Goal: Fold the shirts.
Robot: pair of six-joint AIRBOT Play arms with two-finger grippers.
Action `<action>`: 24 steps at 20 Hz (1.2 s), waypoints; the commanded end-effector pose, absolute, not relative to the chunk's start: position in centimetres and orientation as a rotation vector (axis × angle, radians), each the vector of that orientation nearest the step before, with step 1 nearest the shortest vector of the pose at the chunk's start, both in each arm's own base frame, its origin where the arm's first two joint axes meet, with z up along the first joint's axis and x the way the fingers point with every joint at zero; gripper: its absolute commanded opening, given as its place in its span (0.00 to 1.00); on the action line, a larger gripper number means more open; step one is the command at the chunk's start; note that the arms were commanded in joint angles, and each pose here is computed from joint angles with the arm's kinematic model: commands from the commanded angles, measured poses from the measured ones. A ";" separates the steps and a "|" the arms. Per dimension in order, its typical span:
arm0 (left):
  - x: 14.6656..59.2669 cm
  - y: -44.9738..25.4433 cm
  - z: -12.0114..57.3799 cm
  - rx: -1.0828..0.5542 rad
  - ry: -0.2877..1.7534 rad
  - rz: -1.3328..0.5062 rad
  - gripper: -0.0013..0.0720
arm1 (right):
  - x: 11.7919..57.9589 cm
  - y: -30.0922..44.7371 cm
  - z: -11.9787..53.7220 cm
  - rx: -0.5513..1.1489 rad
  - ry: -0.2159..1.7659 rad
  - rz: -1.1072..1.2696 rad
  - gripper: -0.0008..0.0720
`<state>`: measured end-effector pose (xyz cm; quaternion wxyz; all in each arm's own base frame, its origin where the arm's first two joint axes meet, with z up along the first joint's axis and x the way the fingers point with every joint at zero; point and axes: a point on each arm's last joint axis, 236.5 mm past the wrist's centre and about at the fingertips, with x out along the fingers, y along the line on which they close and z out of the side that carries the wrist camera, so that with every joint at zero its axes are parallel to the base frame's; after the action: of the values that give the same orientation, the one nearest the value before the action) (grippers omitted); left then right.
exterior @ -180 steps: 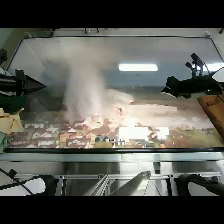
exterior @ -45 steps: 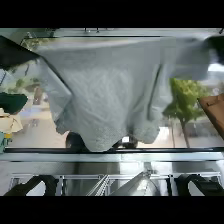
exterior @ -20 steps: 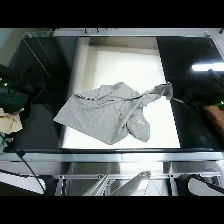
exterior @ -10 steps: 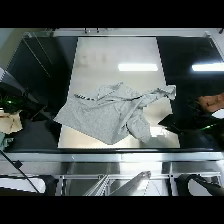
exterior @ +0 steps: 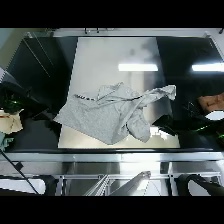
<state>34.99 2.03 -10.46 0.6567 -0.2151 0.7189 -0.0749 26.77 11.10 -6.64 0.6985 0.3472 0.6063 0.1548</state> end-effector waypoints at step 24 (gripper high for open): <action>36.5 -7.2 -6.9 -0.618 1.589 -0.593 0.04 | 28.6 20.7 -4.5 1.088 1.212 0.702 0.04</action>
<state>34.78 -4.65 -11.29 0.6093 -0.2330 0.7326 -0.1943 26.69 19.20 -8.64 0.6245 0.4451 0.5961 0.2380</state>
